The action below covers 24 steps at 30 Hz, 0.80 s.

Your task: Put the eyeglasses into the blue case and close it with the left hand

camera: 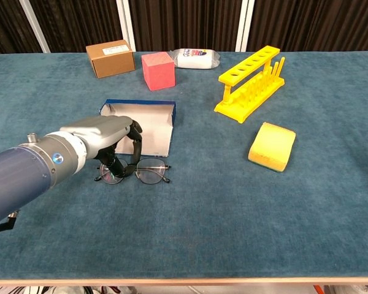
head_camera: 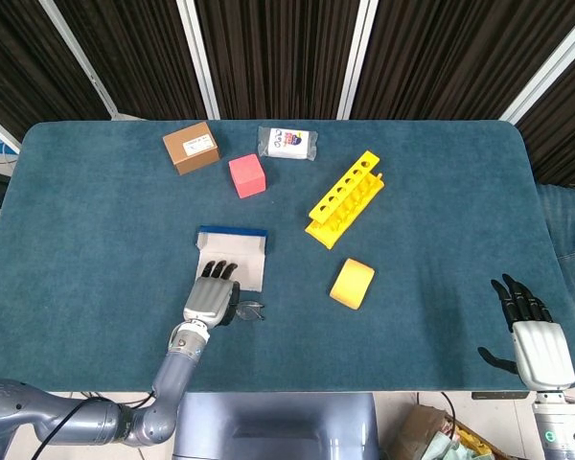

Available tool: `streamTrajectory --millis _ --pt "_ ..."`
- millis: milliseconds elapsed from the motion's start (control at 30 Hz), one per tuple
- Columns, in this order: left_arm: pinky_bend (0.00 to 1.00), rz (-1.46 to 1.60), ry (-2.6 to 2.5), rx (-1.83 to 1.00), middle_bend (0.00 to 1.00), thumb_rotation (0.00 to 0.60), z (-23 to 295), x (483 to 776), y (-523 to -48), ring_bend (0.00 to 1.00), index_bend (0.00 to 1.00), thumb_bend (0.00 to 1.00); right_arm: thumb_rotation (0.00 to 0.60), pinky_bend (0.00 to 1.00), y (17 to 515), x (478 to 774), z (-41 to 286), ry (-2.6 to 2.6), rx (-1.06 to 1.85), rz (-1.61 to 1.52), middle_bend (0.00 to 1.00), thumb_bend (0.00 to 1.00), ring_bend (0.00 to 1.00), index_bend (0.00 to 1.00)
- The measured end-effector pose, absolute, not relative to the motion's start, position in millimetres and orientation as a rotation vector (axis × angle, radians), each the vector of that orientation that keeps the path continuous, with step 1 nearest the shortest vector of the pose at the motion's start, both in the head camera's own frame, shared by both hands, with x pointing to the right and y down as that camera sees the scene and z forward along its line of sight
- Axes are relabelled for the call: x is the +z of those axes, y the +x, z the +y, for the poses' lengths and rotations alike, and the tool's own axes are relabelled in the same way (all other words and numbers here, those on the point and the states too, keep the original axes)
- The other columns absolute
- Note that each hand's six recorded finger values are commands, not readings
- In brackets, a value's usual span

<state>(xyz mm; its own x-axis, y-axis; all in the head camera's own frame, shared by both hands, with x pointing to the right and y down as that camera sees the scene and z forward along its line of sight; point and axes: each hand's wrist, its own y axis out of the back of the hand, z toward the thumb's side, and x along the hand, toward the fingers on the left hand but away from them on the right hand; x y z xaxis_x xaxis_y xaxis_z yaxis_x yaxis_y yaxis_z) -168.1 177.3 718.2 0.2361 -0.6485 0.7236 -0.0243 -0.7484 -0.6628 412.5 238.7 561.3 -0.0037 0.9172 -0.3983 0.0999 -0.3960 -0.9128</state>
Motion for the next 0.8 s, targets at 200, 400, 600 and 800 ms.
streamTrajectory --millis 200,400,600,800 --pt "0.00 0.616 -1.980 -1.544 0.11 0.600 176.8 717.3 -168.8 0.00 0.54 0.38 0.600 0.19 412.1 561.5 238.9 -1.573 1.478 -1.077 0.00 0.16 0.09 0.00" --pt "0.00 0.608 -1.977 -1.557 0.12 0.600 177.6 719.0 -171.2 0.00 0.55 0.39 0.600 0.19 412.3 561.7 238.8 -1.573 1.479 -1.079 0.00 0.16 0.09 0.00" --pt "0.00 0.609 -1.974 -1.549 0.13 0.600 177.2 717.9 -170.1 0.00 0.56 0.41 0.600 0.19 412.1 561.9 238.8 -1.575 1.479 -1.080 0.00 0.16 0.09 0.00" --pt "0.00 0.613 -1.959 -1.549 0.13 0.600 176.1 716.8 -172.0 0.00 0.57 0.42 0.600 0.19 412.6 561.6 238.5 -1.574 1.480 -1.084 0.00 0.16 0.09 0.00"
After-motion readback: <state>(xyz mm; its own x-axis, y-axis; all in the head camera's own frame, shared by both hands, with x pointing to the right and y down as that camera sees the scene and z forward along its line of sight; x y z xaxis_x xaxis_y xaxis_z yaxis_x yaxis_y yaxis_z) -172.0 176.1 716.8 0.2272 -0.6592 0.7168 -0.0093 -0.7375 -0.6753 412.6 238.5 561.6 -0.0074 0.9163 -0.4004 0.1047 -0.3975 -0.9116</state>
